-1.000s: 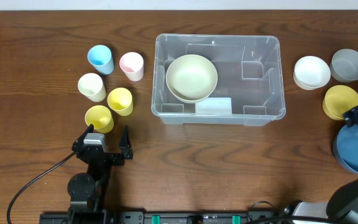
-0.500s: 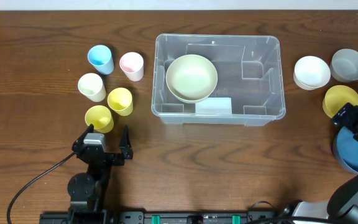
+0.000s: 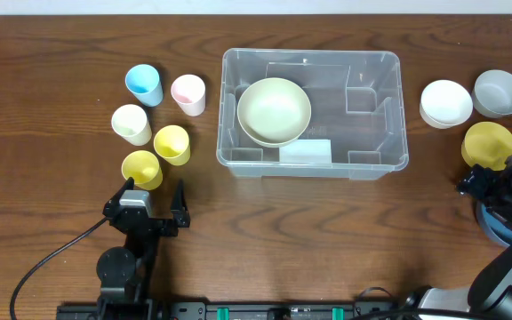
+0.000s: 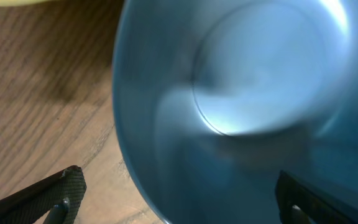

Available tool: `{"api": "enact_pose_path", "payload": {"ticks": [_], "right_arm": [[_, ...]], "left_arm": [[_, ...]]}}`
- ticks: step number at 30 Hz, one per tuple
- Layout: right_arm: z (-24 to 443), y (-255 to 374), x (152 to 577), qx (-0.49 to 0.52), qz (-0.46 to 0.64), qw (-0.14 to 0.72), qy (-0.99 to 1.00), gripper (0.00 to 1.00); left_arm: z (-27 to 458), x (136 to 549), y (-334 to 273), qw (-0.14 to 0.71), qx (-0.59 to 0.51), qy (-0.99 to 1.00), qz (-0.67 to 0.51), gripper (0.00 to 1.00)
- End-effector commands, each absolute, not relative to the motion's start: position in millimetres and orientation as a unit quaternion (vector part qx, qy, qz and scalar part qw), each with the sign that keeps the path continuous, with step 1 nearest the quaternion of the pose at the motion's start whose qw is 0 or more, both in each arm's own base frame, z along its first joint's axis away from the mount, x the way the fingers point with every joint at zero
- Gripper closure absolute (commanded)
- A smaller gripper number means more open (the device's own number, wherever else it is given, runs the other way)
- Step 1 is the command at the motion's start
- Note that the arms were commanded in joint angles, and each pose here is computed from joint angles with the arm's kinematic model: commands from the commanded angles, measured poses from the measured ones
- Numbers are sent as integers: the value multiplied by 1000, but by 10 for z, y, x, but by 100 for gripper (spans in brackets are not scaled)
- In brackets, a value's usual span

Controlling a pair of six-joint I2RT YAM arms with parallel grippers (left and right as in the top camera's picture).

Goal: Pack container
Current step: 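Move the right gripper back right toward the dark teal bowl, then lower the right gripper and grasp the dark teal bowl's rim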

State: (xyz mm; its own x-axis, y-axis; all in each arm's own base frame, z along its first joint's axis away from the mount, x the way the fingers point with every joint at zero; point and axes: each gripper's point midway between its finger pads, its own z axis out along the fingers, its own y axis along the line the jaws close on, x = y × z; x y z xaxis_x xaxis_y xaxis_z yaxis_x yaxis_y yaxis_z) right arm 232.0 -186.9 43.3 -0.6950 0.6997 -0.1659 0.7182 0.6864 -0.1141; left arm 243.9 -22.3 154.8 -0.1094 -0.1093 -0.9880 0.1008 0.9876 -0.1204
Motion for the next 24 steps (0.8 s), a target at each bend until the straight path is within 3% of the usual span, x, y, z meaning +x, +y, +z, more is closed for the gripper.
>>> {"api": "enact_pose_path", "payload": {"ticks": [1, 19, 24], "right_arm": [[386, -1841, 2295, 409, -80, 55, 907, 4], [183, -1741, 2193, 416, -70, 45, 906, 16], [183, -1742, 2193, 424, -70, 46, 902, 39]], "left_arm": [[1398, 2430, -242, 651, 6, 755, -78, 2], [1398, 2430, -242, 651, 6, 755, -78, 2], [1398, 2430, -242, 651, 6, 755, -78, 2]]}}
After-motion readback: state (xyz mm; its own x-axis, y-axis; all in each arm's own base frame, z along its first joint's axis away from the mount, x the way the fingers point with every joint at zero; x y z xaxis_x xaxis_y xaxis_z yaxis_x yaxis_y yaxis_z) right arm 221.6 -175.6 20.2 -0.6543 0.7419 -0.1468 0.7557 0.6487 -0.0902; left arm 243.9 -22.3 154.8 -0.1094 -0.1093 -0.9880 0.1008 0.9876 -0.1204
